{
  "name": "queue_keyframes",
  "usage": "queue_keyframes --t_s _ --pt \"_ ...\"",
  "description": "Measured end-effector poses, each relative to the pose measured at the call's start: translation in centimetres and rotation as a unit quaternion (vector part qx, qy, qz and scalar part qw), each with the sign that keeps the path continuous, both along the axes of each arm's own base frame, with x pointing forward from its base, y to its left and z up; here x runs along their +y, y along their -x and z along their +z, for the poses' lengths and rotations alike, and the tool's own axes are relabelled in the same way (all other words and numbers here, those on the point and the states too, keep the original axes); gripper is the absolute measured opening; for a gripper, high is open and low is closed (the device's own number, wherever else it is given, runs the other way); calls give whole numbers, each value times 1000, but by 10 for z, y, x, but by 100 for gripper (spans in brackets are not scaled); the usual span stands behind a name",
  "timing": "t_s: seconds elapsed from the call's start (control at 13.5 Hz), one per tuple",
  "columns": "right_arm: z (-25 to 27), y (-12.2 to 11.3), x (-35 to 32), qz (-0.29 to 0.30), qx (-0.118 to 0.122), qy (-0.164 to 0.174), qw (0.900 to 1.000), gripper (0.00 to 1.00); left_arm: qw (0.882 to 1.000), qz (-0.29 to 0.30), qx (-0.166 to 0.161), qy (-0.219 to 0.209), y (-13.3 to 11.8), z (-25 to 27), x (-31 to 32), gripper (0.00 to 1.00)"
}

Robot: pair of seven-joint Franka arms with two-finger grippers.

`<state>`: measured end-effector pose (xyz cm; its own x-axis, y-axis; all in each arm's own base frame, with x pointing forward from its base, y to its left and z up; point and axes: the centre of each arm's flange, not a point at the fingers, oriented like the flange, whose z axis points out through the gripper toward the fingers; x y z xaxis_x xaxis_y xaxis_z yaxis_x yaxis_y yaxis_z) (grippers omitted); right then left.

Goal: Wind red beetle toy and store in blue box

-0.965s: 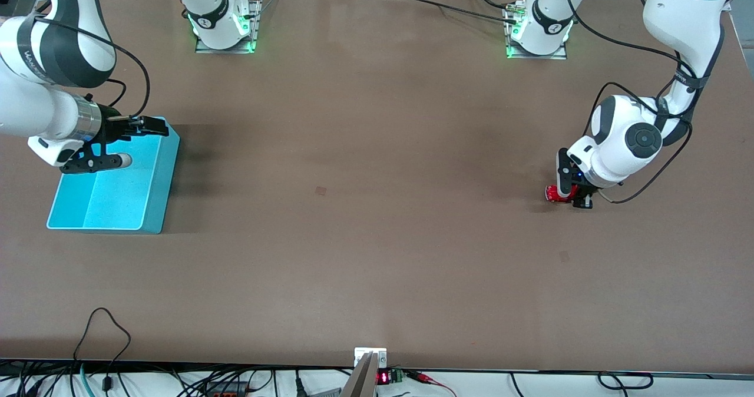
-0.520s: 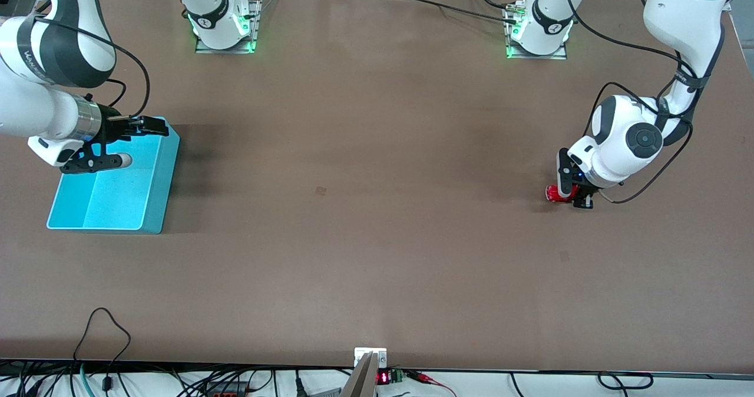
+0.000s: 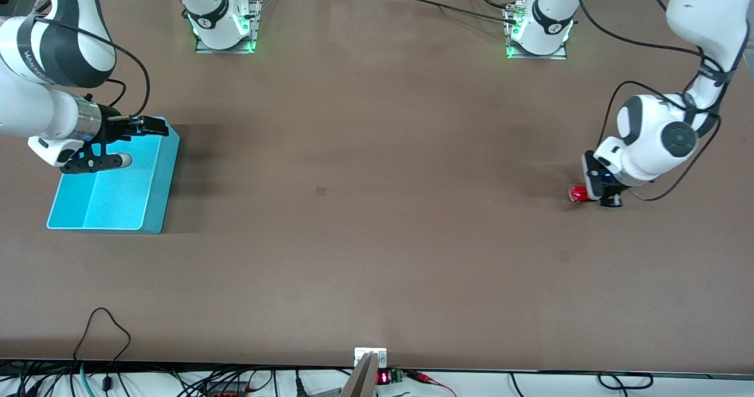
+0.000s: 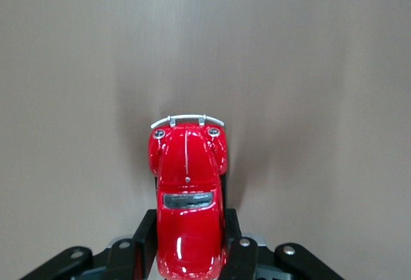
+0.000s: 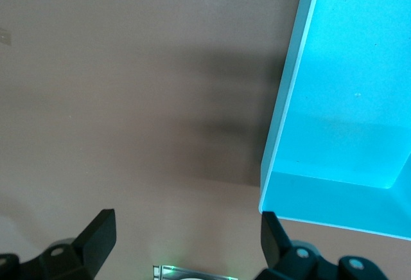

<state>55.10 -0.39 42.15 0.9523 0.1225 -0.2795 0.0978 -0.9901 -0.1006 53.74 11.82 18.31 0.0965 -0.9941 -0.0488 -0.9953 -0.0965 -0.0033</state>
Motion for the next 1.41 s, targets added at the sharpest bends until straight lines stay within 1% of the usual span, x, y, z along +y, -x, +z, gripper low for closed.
queue_keyframes --t_s 0.3,0.45,0.52,0.59,0.74,0.82,0.89,0.97,1.04,1.11,1.19,1.26,1.41 --pt "0 0 0 0 0 0 1000 100 1000 -15 -1 -1 13 0 78 44" --pt "-1 0 0 0 1 0 1000 100 1000 -22 -2 -1 15 0 97 44" --pt "-1 0 0 0 1 0 1000 100 1000 -22 2 1 17 -4 99 50" --pt "-1 0 0 0 1 0 1000 100 1000 -28 4 4 16 -7 97 50" --pt "-2 0 0 0 1 0 1000 100 998 -50 36 20 7 0 72 64" --pt "-2 0 0 2 1 0 1000 100 996 -67 49 25 -3 14 54 74" --pt "-2 0 0 5 1 -1 1000 100 994 -88 58 25 -16 38 31 85" --pt "-2 0 0 7 1 -2 1000 100 992 -113 62 19 -28 67 4 93" --pt "-2 0 -1 8 0 -3 1000 100 989 -138 58 8 -38 99 -26 100" --pt "-2 0 -1 9 0 -3 1000 100 986 -158 49 0 -43 127 -56 100" --pt "-2 0 -1 9 0 -3 1000 100 985 -170 39 4 -44 148 -85 100" --pt "-2 0 -1 9 0 -3 1000 100 985 -170 28 21 -43 163 -110 100" --pt "-2 0 -2 8 0 -3 1000 100 987 -145 18 67 -43 166 -132 100"
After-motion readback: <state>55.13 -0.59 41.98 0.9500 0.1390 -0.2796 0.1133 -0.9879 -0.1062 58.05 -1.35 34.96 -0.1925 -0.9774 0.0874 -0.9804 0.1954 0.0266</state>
